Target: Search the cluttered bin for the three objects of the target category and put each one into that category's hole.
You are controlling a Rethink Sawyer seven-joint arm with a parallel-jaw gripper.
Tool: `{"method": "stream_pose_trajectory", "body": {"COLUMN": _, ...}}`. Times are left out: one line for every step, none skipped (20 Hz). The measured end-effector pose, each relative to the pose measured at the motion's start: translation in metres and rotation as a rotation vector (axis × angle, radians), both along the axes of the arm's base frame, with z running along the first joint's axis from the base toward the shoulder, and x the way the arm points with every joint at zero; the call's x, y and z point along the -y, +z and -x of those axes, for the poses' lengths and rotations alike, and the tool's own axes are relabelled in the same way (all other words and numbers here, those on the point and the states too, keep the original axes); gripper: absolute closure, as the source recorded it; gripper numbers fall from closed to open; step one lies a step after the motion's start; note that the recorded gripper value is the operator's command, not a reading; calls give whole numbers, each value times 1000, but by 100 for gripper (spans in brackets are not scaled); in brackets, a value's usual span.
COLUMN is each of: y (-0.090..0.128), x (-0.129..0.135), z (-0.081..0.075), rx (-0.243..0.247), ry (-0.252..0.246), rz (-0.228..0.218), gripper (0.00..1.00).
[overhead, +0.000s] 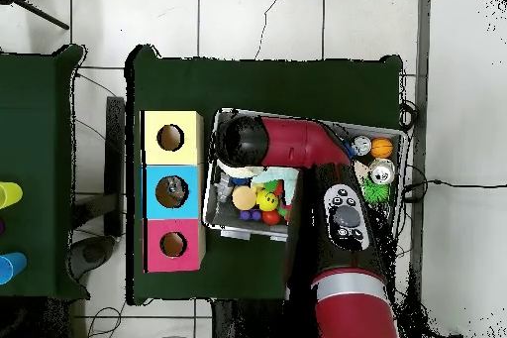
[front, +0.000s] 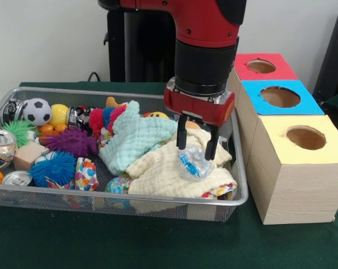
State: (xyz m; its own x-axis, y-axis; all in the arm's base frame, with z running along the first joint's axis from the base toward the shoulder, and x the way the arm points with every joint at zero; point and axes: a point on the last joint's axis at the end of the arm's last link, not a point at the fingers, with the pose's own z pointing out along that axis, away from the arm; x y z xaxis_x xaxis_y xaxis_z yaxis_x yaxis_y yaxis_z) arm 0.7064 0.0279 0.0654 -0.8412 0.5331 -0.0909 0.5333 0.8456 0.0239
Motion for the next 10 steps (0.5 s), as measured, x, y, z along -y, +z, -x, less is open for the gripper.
{"method": "stream_pose_trajectory", "body": {"y": 3, "x": 1, "z": -3, "rx": -2, "ry": -1, "rz": 1, "gripper": 0}}
{"method": "stream_pose_trajectory", "body": {"y": 5, "x": 1, "z": -5, "rx": -4, "ry": -2, "rz": 2, "gripper": 0}}
{"method": "stream_pose_trajectory", "body": {"y": 8, "x": 2, "z": -6, "rx": -5, "ry": -3, "rz": 2, "gripper": 0}}
{"method": "stream_pose_trajectory", "body": {"y": 10, "x": 3, "z": -8, "rx": -7, "ry": -4, "rz": 2, "gripper": 0}}
{"method": "stream_pose_trajectory", "body": {"y": 12, "x": 3, "z": -9, "rx": -7, "ry": -5, "rz": 2, "gripper": 0}}
{"method": "stream_pose_trajectory", "body": {"y": 14, "x": 3, "z": -10, "rx": -6, "ry": -7, "rz": 1, "gripper": 0}}
{"method": "stream_pose_trajectory", "body": {"y": 16, "x": 5, "z": -11, "rx": -3, "ry": -11, "rz": 0, "gripper": 0}}
{"method": "stream_pose_trajectory", "body": {"y": 16, "x": 5, "z": -12, "rx": -2, "ry": -11, "rz": 0, "gripper": 0}}
{"method": "stream_pose_trajectory", "body": {"y": 16, "x": 5, "z": -12, "rx": -2, "ry": -12, "rz": 0, "gripper": 0}}
{"method": "stream_pose_trajectory", "body": {"y": 17, "x": 6, "z": -12, "rx": -1, "ry": -13, "rz": 1, "gripper": 0}}
